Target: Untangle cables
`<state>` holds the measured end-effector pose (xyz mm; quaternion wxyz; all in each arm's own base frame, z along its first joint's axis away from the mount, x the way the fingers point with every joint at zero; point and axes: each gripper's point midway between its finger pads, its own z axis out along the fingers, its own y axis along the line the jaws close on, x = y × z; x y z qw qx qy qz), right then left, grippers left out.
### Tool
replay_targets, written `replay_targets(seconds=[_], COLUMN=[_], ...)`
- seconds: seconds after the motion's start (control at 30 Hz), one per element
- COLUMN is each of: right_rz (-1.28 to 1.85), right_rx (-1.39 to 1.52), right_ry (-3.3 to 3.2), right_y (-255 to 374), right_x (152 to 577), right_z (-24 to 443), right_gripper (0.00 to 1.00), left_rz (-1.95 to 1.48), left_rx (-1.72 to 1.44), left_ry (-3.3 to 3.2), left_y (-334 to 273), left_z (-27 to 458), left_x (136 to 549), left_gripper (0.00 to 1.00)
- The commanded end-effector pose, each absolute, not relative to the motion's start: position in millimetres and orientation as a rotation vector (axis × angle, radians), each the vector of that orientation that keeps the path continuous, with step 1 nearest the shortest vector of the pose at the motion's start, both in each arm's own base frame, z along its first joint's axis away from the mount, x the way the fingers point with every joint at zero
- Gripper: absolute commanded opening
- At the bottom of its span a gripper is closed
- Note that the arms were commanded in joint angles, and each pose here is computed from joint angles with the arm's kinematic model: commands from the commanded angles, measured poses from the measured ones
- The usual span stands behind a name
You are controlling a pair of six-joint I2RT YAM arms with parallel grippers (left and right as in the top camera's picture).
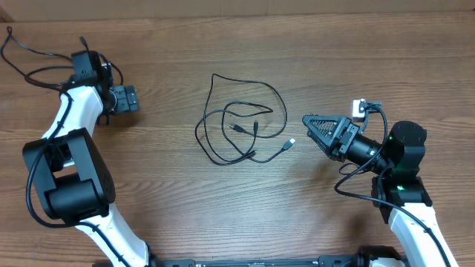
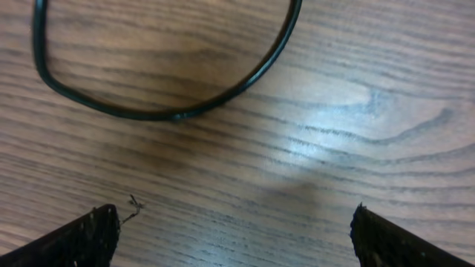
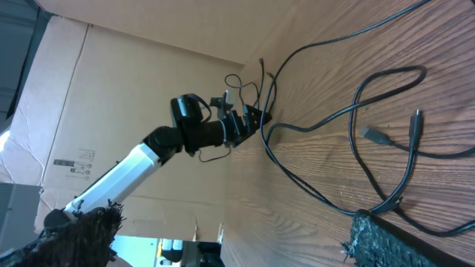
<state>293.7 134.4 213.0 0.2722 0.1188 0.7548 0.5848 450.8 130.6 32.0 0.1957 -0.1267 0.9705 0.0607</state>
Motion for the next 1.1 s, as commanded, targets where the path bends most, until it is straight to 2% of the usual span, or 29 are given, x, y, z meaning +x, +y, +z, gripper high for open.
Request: replay_targets(seconds=[0.0,0.53,0.83,1.07], right_rz=[1.558,1.551,1.549,1.549], right_rx=[0.29,0.302,0.303,0.303], right_ry=[2.015,2.025,2.028,2.028], right_y=[134,133,133,133], right_x=[295,295,295,295], right_z=[219,216,215,215], right_gripper=[1.0,1.0,1.0,1.0], left_rz=[0.194,0.205,0.178,0.201], left_rx=[-0.342,-0.337,-0.316,-0.301], left_ry=[2.751,2.664,2.541,2.336], left_y=[132,136,139,150], left_z=[6,-15,-52,-38], left_x=[438,450,486,525], left_gripper=[1.0,1.0,0.99,0.99])
